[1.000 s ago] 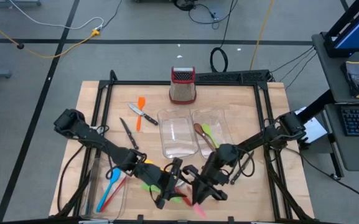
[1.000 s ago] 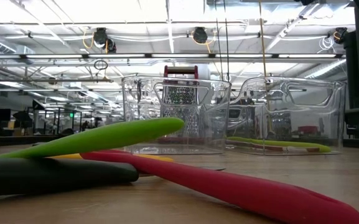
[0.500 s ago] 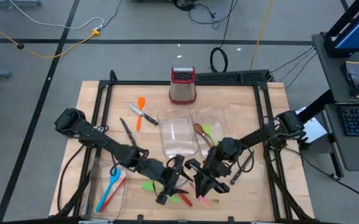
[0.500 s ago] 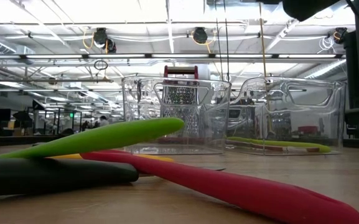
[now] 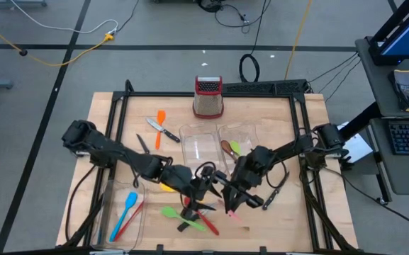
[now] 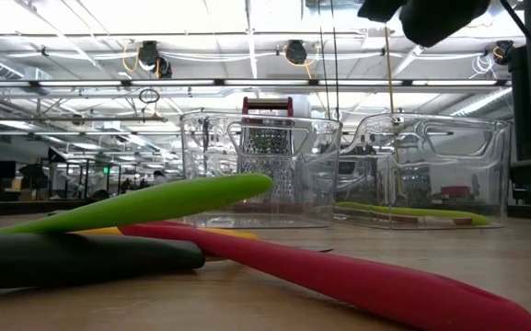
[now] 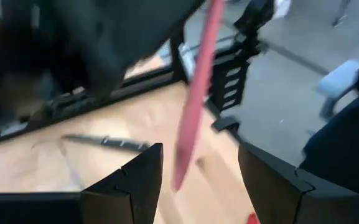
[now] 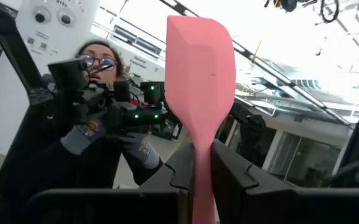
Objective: Pick & Place Kitchen Items
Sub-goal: Put the pink spatula into the left transparent bin
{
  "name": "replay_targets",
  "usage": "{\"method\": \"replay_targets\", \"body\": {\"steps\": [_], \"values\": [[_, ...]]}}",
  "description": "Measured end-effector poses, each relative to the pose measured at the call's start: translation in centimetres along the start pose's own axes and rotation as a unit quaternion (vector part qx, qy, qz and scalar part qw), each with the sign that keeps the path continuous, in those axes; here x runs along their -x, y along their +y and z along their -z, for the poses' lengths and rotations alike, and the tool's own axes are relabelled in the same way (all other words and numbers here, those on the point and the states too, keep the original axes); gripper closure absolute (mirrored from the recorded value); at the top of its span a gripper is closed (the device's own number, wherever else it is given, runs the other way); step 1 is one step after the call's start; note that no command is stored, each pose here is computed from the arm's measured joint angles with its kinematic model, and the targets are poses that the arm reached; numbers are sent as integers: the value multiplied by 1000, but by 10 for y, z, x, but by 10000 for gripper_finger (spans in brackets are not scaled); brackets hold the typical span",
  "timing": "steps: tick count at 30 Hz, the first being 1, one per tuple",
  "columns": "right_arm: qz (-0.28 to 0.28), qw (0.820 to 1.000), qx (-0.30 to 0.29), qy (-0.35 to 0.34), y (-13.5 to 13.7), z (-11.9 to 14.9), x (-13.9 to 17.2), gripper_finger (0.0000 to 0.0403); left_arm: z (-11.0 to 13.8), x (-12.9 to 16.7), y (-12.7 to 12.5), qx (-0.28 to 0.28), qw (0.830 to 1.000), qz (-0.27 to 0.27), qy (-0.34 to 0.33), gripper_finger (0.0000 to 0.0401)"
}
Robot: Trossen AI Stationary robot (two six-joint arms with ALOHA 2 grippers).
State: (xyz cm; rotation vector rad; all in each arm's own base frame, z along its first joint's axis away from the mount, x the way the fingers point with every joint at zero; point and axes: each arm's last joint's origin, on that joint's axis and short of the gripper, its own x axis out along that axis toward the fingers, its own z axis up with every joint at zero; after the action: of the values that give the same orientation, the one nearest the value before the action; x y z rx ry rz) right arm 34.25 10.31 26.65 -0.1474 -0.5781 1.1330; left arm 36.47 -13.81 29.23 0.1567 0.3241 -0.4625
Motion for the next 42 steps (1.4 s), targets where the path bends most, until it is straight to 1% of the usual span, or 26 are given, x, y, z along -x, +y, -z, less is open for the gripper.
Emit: {"method": "replay_targets", "body": {"steps": [2, 8, 14, 20, 25, 31, 33, 35, 38, 42], "values": [[4, 1000, 0, 0, 1, 1, 4, 381, -1, 1, 5, 3, 1000, 14, -5, 187], [26, 1000, -5, 0, 3, 3, 14, 381, 3, 2, 20, 16, 999, 32, -1, 187], [38, 999, -15, 0, 1, 3, 16, 381, 5, 3, 25, 17, 999, 50, 2, 187], [47, 998, -35, 2, -4, 3, 22, 381, 7, 5, 29, 57, 997, 49, 10, 187], [51, 998, -36, 4, -5, 3, 24, 381, 5, 11, 34, 91, 992, 84, 8, 187], [21, 999, -35, 16, -7, 3, 29, 381, 5, 13, 43, 133, 984, 118, 6, 187], [6, 999, -40, 22, -6, 4, 29, 381, 7, 15, 47, 155, 978, 137, 10, 187], [8, 999, -38, 22, -6, 4, 29, 381, 7, 16, 51, 167, 974, 156, 9, 187], [10, 999, -35, 23, -7, 4, 30, 381, 8, 17, 54, 175, 972, 155, 10, 187], [14, 999, -31, 23, -8, 4, 30, 381, 5, 23, 53, 176, 973, 152, 17, 187]]}}
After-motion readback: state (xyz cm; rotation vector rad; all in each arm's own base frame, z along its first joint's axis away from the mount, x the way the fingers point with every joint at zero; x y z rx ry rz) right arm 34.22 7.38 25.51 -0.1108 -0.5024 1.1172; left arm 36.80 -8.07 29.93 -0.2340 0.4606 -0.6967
